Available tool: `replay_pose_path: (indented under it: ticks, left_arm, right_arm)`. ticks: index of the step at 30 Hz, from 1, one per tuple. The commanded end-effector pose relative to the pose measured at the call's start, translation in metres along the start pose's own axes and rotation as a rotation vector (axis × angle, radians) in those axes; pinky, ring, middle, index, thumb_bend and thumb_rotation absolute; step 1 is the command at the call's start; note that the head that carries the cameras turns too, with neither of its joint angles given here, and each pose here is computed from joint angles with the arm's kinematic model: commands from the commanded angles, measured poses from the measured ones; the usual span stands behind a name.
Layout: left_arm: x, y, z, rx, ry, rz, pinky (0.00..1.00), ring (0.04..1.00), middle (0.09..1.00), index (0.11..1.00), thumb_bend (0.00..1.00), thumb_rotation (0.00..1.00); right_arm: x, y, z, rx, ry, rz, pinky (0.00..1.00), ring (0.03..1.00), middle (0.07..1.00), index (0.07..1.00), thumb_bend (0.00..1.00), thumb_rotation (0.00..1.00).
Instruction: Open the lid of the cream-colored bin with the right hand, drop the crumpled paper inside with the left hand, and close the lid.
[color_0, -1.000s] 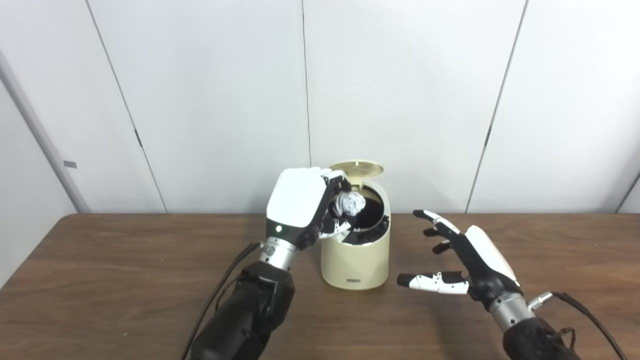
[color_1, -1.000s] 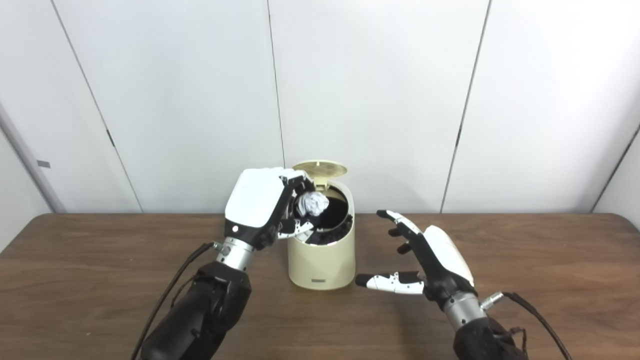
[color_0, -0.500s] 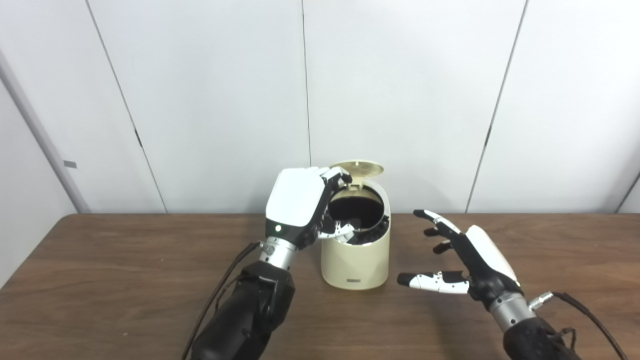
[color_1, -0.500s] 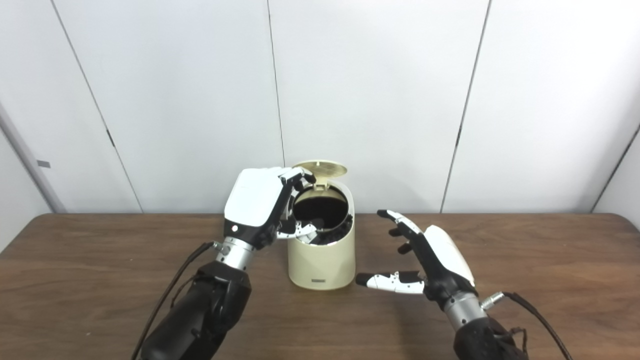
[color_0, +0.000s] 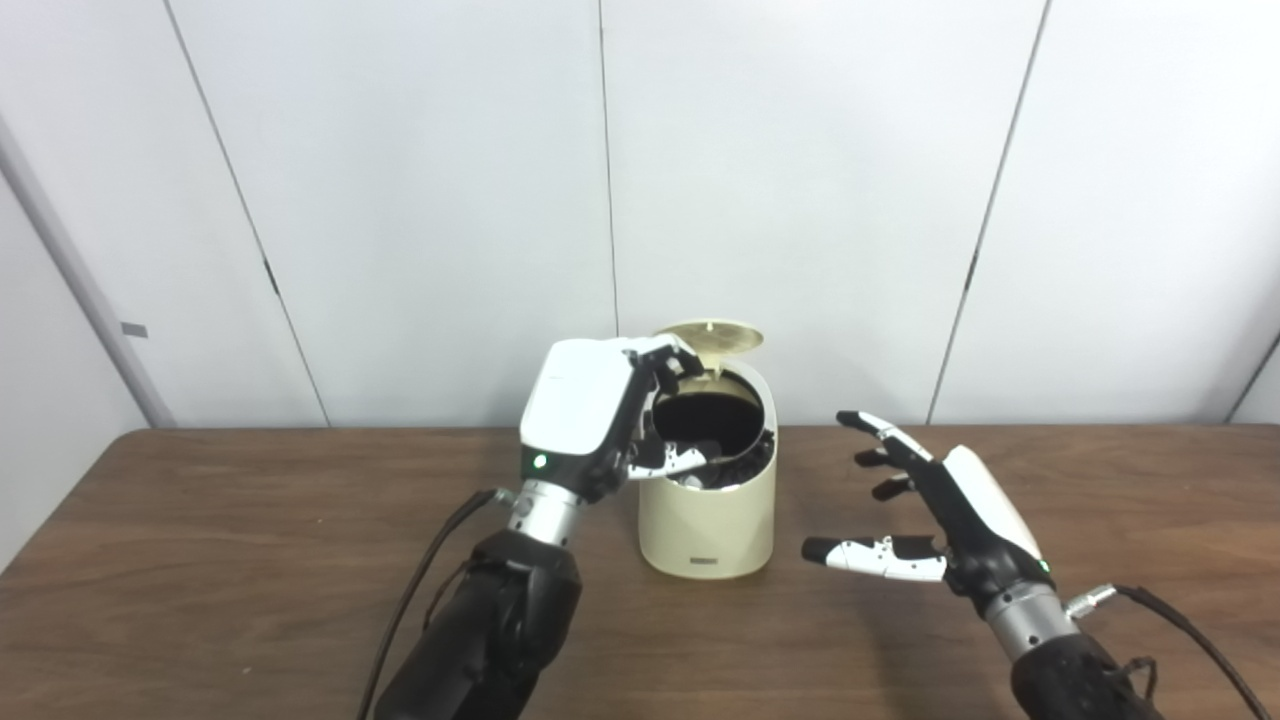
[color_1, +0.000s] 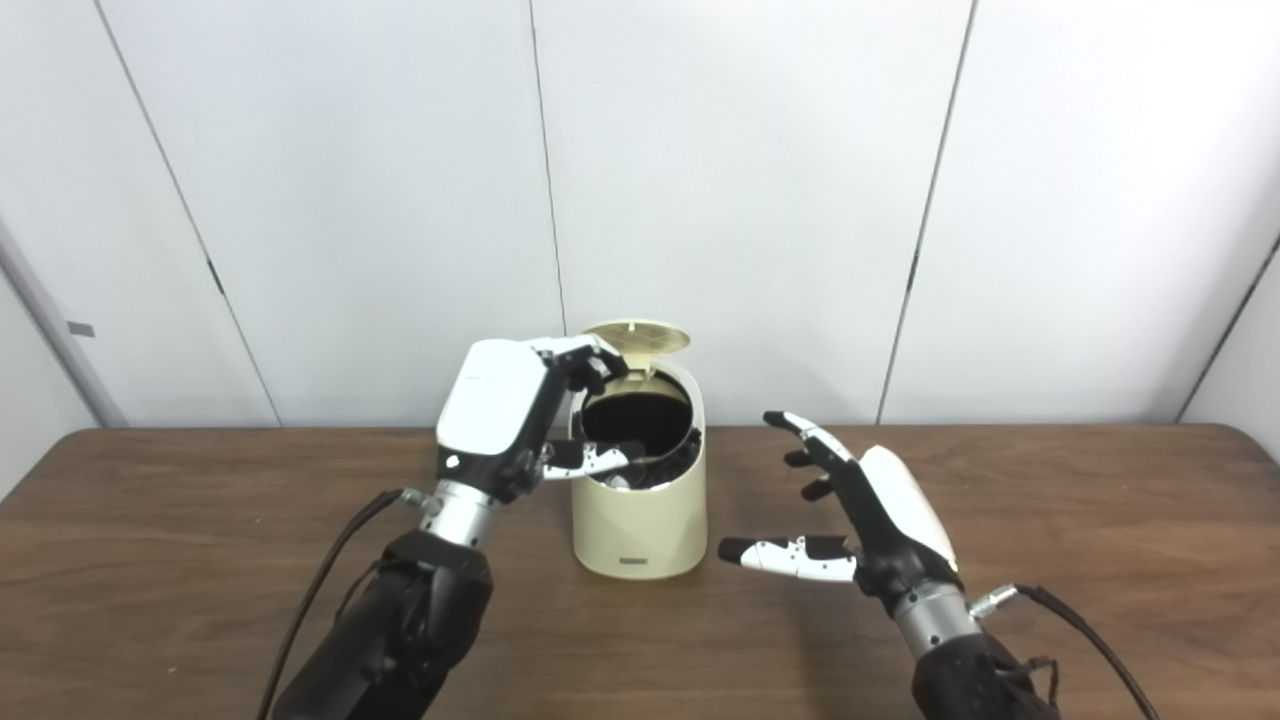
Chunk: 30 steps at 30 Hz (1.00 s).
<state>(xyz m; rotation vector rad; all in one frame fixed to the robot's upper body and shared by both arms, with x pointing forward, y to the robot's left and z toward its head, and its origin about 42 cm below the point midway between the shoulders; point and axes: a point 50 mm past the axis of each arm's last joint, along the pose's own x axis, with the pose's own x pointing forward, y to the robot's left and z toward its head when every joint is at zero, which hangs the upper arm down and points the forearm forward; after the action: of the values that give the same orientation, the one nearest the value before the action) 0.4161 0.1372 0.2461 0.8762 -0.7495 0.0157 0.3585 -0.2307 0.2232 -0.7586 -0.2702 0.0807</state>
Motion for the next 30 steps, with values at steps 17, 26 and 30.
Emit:
replay_pose_path:
  ticks: [17,26,30]
  left_arm:
    - [-0.069,0.062,-0.025,-0.458,0.141,0.084,0.54,0.704,0.781,0.806,0.76,0.20]
    - [-0.096,0.057,-0.034,-0.416,0.236,0.022,0.58,0.705,0.769,0.797,0.75,0.15]
    - [-0.108,0.051,-0.037,-0.427,0.271,-0.007,0.58,0.703,0.765,0.798,0.77,0.13]
  right_arm:
    - [0.035,-0.029,0.031,-0.007,-0.199,-0.093,0.75,0.876,0.914,0.875,0.75,0.38]
    - [0.060,-0.042,0.058,-0.104,-0.271,-0.116,0.78,0.862,0.883,0.849,0.76,0.46]
    - [0.074,-0.050,0.077,-0.110,-0.296,-0.110,0.66,0.803,0.882,0.861,0.77,0.47]
